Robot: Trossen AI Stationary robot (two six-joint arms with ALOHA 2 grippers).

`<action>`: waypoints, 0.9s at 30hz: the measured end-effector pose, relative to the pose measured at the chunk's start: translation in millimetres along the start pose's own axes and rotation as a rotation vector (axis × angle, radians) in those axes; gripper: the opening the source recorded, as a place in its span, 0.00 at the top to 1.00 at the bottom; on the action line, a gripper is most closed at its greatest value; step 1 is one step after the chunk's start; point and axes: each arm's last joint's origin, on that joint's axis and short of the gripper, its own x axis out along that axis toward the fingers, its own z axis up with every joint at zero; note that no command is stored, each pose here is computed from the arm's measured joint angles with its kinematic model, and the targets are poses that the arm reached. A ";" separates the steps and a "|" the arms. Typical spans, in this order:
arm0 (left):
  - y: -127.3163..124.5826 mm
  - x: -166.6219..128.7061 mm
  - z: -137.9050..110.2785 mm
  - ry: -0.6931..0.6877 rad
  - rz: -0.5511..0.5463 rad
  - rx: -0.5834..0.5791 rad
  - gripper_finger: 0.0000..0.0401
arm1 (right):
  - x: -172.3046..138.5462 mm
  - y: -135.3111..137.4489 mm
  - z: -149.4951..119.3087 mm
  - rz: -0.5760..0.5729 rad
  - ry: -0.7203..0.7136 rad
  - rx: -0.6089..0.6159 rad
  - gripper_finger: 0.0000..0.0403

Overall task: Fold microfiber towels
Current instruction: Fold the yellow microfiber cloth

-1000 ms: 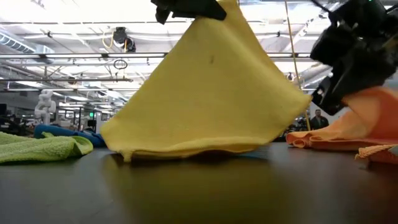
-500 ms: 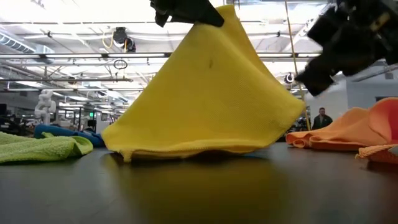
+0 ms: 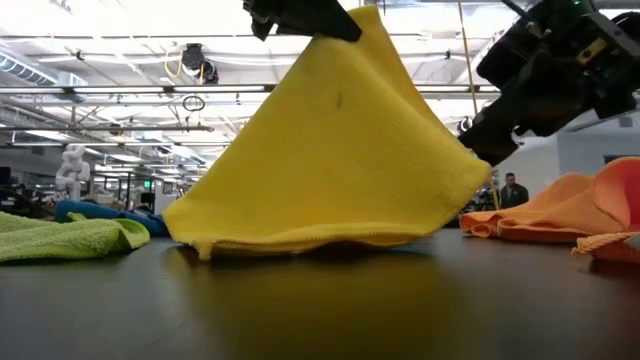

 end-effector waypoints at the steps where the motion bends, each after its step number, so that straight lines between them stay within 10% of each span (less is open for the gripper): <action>1: 0.0 0.2 0.0 0.000 -0.007 0.000 1.00 | 0.6 -1.6 0.7 -0.007 -0.009 0.000 0.44; 12: 2.2 1.7 0.0 0.003 -0.007 0.006 1.00 | 13.5 -7.4 -8.7 0.092 0.058 0.019 0.32; 27: 8.1 5.5 -0.5 0.012 0.011 -0.009 1.00 | 19.9 -5.7 -14.3 0.106 0.082 0.017 0.79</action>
